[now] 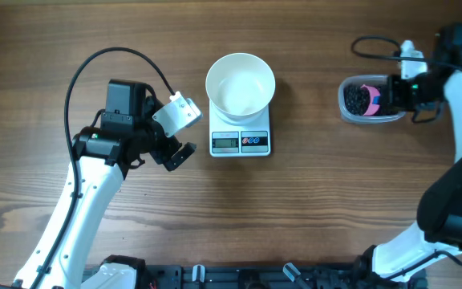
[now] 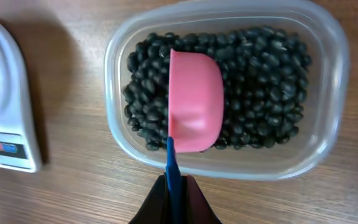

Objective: Scoop item into bowl and weigh 150g on scale
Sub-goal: 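Dip the pink scoop into the black beans with the right gripper, then lift the filled scoop and carry it over the white bowl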

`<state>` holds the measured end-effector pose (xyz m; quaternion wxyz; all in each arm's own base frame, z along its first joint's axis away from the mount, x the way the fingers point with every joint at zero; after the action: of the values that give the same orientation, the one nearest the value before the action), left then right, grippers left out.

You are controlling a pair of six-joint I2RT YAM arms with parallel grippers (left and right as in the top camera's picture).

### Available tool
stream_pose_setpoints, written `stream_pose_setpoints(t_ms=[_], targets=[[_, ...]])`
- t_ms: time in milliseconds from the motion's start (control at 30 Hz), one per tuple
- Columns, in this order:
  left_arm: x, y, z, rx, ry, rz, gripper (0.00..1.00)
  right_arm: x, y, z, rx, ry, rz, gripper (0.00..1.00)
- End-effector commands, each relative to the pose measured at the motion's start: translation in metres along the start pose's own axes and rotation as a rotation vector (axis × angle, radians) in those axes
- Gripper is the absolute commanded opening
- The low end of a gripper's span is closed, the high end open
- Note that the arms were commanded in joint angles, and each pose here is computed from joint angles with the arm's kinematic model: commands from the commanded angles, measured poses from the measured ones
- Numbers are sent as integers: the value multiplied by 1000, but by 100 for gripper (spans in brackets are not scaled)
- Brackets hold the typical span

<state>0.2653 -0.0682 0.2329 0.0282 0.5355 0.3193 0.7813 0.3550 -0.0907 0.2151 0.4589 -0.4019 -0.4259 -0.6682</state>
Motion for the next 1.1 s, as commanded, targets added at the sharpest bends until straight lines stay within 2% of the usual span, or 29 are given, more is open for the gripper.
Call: stream_pose_setpoints(t_ms=[0,233,567,800,1067], targets=[[-2,-2,-2,-11,-18,-6,100,5,-1,-21,-101,183,-26,4],[-2,-2,-2,-11,-18,-6,100,23,-8,-56,-192,270,-87,4],[-2,-2,-2,-11,-18,-7,100,34,-11,-45,-131,549,-149,4],[-2,-2,-2,-11,-18,-6,100,29,-10,1,-59,740,-98,4],[-2,-2,-2,-11,-18,-6,100,3,-1,88,31,799,34,4]])
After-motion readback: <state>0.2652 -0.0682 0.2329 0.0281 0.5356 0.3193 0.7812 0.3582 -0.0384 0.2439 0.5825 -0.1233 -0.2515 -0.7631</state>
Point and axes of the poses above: each gripper's point midway between its finger pads, its own x axis back along the fingers, its own z axis along the line the jaws close on, y = z × x, the point moved 10 cm from there along x, back along the fingers, and after that the axes turned 9 degrees about -x, right-handed, at the moved point
